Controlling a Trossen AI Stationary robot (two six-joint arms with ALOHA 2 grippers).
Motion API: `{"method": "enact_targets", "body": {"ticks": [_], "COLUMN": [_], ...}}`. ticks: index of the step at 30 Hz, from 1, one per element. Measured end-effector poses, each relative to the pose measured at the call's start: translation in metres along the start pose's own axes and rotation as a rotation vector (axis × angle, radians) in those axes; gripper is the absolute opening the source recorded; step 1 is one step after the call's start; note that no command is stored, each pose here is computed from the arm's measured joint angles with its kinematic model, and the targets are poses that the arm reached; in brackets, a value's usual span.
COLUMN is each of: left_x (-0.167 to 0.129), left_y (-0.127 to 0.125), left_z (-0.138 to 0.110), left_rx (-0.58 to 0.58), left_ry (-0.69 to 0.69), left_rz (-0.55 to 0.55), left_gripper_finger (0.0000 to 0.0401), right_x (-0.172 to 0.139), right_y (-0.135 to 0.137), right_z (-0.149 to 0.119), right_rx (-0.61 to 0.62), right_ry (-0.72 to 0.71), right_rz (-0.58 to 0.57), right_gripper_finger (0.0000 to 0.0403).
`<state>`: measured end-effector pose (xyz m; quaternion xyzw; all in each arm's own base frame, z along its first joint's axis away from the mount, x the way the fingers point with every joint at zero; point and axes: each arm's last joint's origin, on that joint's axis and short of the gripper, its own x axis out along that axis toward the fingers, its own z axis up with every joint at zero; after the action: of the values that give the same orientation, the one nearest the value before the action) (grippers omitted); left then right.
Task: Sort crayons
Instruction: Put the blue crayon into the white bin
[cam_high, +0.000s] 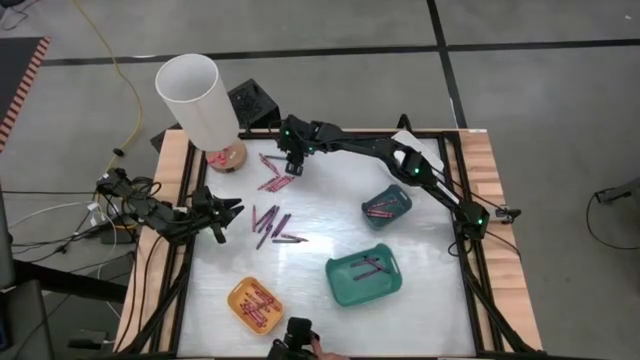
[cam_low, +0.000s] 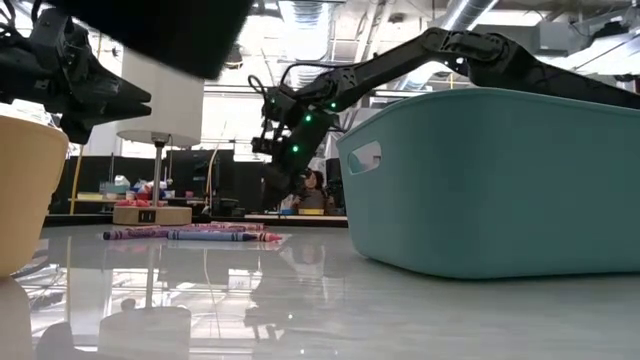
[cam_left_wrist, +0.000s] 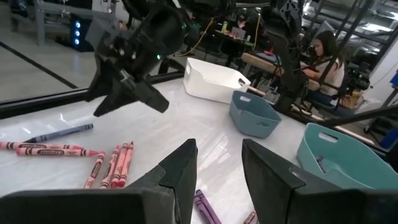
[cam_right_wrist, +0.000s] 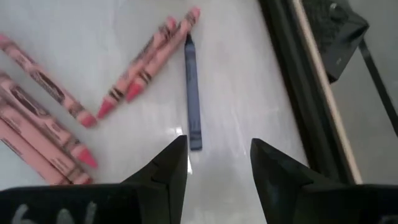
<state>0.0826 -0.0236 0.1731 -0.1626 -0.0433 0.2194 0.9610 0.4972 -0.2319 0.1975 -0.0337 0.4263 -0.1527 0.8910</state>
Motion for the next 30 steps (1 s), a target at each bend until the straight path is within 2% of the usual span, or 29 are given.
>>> {"method": "enact_targets", "body": {"ticks": [4, 7, 11, 13, 18, 24, 27, 30], "left_x": [0.000, 0.000, -0.001, -0.002, -0.001, 0.013, 0.027, 0.045], "left_y": [0.000, 0.001, 0.002, 0.001, -0.002, -0.021, -0.034, -0.046], "left_z": [0.000, 0.002, 0.010, 0.019, 0.041, 0.066, 0.082, 0.098], "left_rx": [-0.027, -0.075, -0.144, -0.145, -0.124, -0.023, 0.056, 0.146], "left_ry": [0.000, -0.023, -0.067, -0.080, -0.103, -0.105, -0.082, -0.015], "left_rz": [0.000, 0.040, 0.116, 0.124, 0.112, 0.112, 0.159, 0.141], "left_gripper_finger": [0.0117, 0.0116, 0.0101, 0.0085, 0.0036, 0.0007, 0.0001, 0.0000], "right_x": [-0.002, -0.026, -0.094, -0.132, -0.237, -0.337, -0.375, -0.402], "right_y": [0.005, 0.011, 0.016, 0.016, 0.014, 0.010, 0.008, 0.006], "right_z": [0.002, 0.013, 0.031, 0.037, 0.048, 0.041, 0.034, 0.027], "right_rx": [-0.037, -0.080, -0.143, -0.159, -0.176, -0.121, -0.082, -0.073], "right_ry": [-0.003, -0.008, -0.006, -0.004, -0.108, -0.252, -0.326, -0.377], "right_rz": [0.011, 0.019, 0.019, -0.003, -0.062, -0.105, -0.123, -0.139], "right_gripper_finger": [0.0168, 0.0168, 0.0168, 0.0168, 0.0168, 0.0168, 0.0168, 0.0169]}}
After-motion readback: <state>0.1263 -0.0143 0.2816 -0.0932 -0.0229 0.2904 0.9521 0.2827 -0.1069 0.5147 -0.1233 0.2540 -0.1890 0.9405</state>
